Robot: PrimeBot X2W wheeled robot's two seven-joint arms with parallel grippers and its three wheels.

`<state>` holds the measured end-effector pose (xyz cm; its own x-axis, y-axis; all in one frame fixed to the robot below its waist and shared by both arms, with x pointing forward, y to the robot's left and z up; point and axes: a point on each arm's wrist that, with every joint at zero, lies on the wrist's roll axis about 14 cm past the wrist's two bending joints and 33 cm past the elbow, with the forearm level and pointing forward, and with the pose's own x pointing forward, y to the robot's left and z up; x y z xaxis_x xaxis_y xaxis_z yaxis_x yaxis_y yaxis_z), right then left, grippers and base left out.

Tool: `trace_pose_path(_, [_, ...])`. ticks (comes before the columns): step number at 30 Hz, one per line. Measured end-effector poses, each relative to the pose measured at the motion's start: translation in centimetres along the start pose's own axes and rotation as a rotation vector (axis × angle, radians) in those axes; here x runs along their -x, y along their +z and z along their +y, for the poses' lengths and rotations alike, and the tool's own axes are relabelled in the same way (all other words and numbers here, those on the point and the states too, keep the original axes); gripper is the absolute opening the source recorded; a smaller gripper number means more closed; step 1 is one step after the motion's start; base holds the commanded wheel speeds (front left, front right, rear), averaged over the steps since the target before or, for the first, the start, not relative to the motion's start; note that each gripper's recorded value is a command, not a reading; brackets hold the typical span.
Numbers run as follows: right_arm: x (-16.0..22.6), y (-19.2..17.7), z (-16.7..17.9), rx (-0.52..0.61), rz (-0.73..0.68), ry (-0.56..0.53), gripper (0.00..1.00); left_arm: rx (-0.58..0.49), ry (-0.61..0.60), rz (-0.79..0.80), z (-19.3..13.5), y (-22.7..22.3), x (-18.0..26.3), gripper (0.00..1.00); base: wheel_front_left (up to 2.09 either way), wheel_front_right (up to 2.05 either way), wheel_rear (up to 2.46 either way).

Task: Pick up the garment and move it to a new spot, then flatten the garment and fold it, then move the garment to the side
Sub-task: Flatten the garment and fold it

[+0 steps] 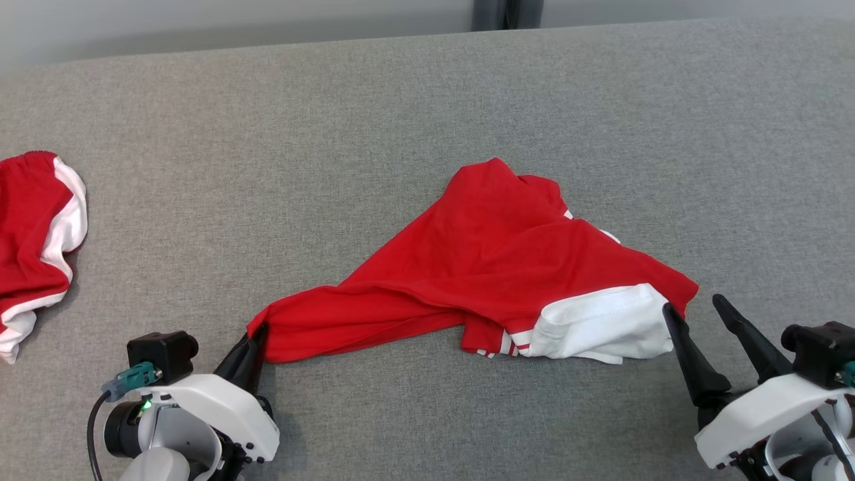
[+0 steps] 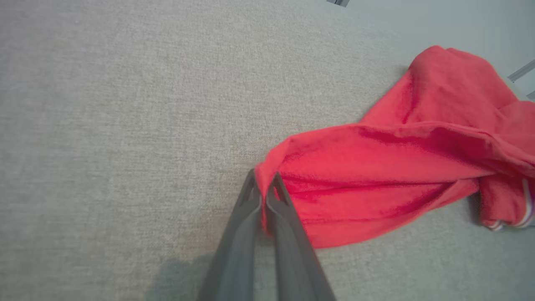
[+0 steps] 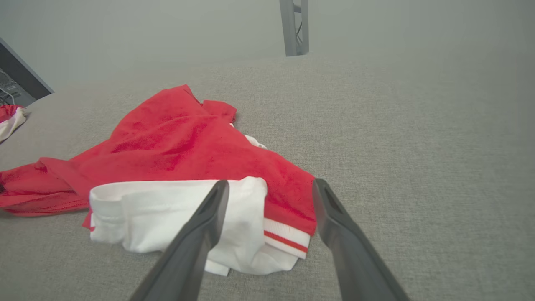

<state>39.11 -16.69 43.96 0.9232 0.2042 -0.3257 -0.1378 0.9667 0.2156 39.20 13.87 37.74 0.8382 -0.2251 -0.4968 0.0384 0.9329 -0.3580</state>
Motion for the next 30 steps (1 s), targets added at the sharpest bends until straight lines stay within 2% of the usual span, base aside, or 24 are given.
trace_pose_path(10, [-3.1,-3.1,1.9,-0.015,0.124,0.124,1.0,-0.002,0.011,-0.002,0.6,-0.1,-0.3,0.0,0.0,0.0,0.0])
trace_pose_path(13, [-3.3,-3.3,2.4,-0.021,0.14,0.152,0.15,-0.007,0.012,-0.026,0.6,0.4,-0.4,0.0,0.0,0.0,0.0])
trace_pose_path(14, [-3.4,-3.0,2.3,-0.019,0.124,0.155,0.0,-0.013,0.011,-0.036,0.6,0.6,-0.4,0.0,0.0,0.0,0.0])
trace_pose_path(17, [-3.5,-1.3,1.8,-0.015,0.056,0.149,0.0,-0.03,0.002,-0.086,0.4,1.8,-0.4,0.0,0.0,0.0,0.0])
trace_pose_path(23, [-3.1,6.2,0.6,0.031,-0.208,0.13,0.0,-0.123,-0.048,-0.233,-0.9,6.8,0.0,0.0,0.0,0.0,0.0])
trace_pose_path(24, [-3.1,6.2,0.6,0.031,-0.208,0.13,0.0,-0.123,-0.048,-0.233,-0.9,6.8,0.0,0.0,0.0,0.0,0.0])
trace_pose_path(30, [-1.2,16.2,-0.5,0.15,-0.505,0.097,0.0,-0.26,-0.119,-0.44,-3.5,14.4,1.8,0.0,0.0,0.0,0.0])
